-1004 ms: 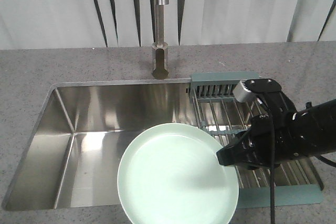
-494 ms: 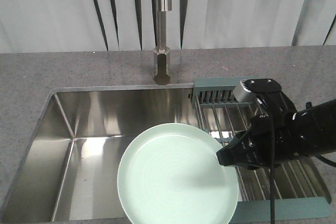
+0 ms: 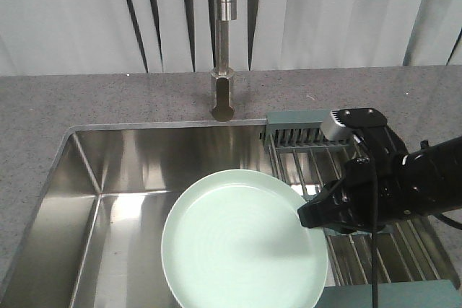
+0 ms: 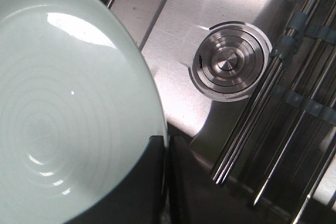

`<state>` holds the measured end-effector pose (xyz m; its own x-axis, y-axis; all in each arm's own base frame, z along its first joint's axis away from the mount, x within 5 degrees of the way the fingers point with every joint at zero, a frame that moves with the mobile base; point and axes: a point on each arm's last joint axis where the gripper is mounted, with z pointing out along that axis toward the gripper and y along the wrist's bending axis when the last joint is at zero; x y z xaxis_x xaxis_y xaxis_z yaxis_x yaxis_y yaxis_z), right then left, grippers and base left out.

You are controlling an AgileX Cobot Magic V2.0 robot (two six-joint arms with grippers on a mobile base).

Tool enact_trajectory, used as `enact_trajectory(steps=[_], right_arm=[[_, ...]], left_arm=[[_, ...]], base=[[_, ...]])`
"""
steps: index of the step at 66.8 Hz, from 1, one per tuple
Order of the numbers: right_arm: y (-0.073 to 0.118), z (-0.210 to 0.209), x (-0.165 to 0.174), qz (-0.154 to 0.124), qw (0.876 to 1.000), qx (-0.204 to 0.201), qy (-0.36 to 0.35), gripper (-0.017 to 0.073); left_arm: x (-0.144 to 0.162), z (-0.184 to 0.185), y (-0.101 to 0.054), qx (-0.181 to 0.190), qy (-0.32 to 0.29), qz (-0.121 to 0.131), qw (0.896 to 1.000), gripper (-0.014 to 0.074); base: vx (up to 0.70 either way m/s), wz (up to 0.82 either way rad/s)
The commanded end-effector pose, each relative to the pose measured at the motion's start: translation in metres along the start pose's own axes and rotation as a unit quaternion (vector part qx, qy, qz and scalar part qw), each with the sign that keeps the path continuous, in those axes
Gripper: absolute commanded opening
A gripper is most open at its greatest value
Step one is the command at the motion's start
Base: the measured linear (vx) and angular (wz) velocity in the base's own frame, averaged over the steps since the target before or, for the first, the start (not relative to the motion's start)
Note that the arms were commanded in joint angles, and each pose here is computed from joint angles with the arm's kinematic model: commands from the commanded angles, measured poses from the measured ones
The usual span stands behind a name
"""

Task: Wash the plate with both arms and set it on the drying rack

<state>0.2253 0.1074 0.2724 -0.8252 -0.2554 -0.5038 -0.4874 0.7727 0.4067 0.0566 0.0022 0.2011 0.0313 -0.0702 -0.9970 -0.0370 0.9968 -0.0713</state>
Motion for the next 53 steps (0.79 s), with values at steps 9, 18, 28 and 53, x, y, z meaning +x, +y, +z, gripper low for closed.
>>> enact_trajectory(steps=[9, 18, 28, 53], right_arm=[[0.0077, -0.0114, -0.0090, -0.005, 0.999, -0.009, -0.039, -0.0001], [0.0077, -0.0114, -0.0090, -0.005, 0.999, -0.009, -0.039, -0.0001], [0.0077, -0.0114, -0.0090, -0.005, 0.999, -0.009, -0.039, -0.0001], [0.0077, -0.0114, -0.0090, -0.005, 0.999, -0.009, -0.039, -0.0001]], left_arm=[[-0.0167, -0.0027, -0.0014, 0.007, -0.058, -0.004, 0.998, -0.0006], [-0.0167, -0.0027, -0.0014, 0.007, -0.058, -0.004, 0.998, -0.0006], [-0.0167, -0.0027, -0.0014, 0.007, -0.058, -0.004, 0.998, -0.0006], [-0.0167, -0.0027, -0.0014, 0.007, -0.058, -0.004, 0.998, -0.0006]], base=[[0.01, 0.00], [0.00, 0.00], [0.00, 0.00], [0.00, 0.01]])
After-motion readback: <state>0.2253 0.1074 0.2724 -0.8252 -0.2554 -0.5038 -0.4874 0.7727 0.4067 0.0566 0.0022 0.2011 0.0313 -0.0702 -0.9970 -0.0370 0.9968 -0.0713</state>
